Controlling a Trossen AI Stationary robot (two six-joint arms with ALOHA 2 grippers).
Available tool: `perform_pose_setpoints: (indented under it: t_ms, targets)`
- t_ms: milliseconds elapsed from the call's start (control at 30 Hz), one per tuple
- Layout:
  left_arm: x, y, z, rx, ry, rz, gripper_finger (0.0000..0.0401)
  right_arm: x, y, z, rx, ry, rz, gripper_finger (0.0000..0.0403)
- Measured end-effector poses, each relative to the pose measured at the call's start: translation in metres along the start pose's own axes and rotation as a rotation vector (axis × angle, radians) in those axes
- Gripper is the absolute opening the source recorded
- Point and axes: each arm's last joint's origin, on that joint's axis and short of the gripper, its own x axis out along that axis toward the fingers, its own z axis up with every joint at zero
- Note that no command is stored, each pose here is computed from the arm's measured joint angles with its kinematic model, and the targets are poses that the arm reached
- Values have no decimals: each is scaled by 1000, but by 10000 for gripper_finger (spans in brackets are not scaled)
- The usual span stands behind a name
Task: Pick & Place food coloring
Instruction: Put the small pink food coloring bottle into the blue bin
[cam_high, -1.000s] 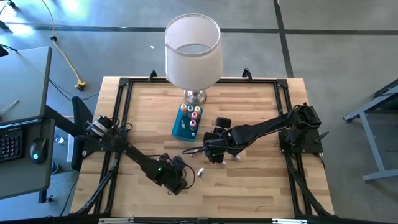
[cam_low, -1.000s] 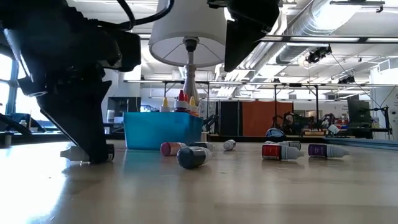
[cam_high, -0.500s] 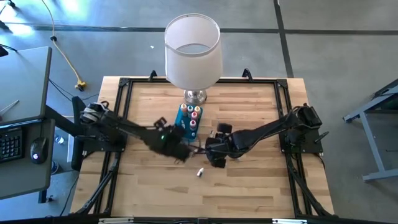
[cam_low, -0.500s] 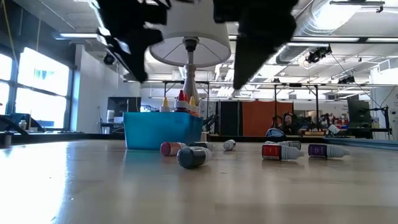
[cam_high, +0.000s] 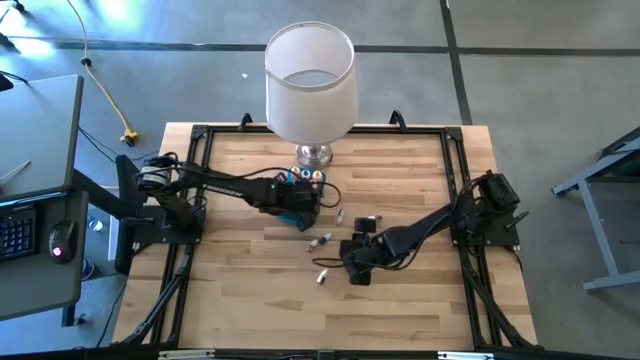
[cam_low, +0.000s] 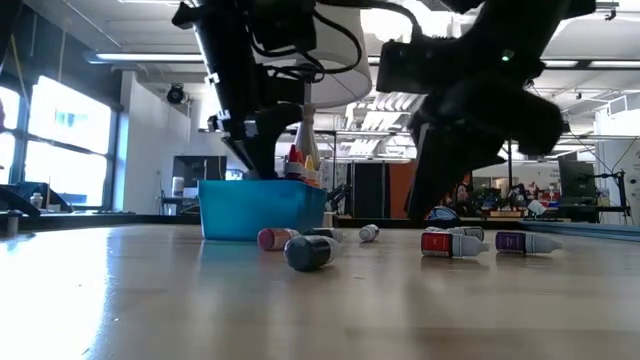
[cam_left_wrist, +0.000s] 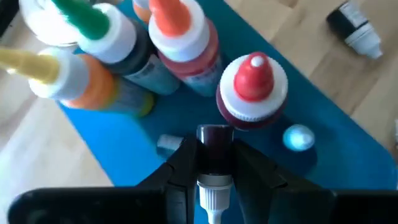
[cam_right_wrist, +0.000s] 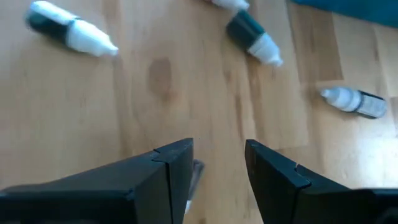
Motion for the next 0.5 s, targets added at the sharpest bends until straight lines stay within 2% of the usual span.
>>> perform_pose_setpoints:
  t_ms: [167,267,333,500]
  targets:
    - [3,4,2,14,5,-2,76,-2,6,-2,-15,-6,13,139]
    - [3,4,2,37,3,-4,80,-3,7,-1,73,-10,20,139]
    - [3,4,2,58,4,-3,91,-3,8,-2,131,3,30,139]
    - [3,4,2,88,3,-3,139,-5,10,-10,142,65,22,139]
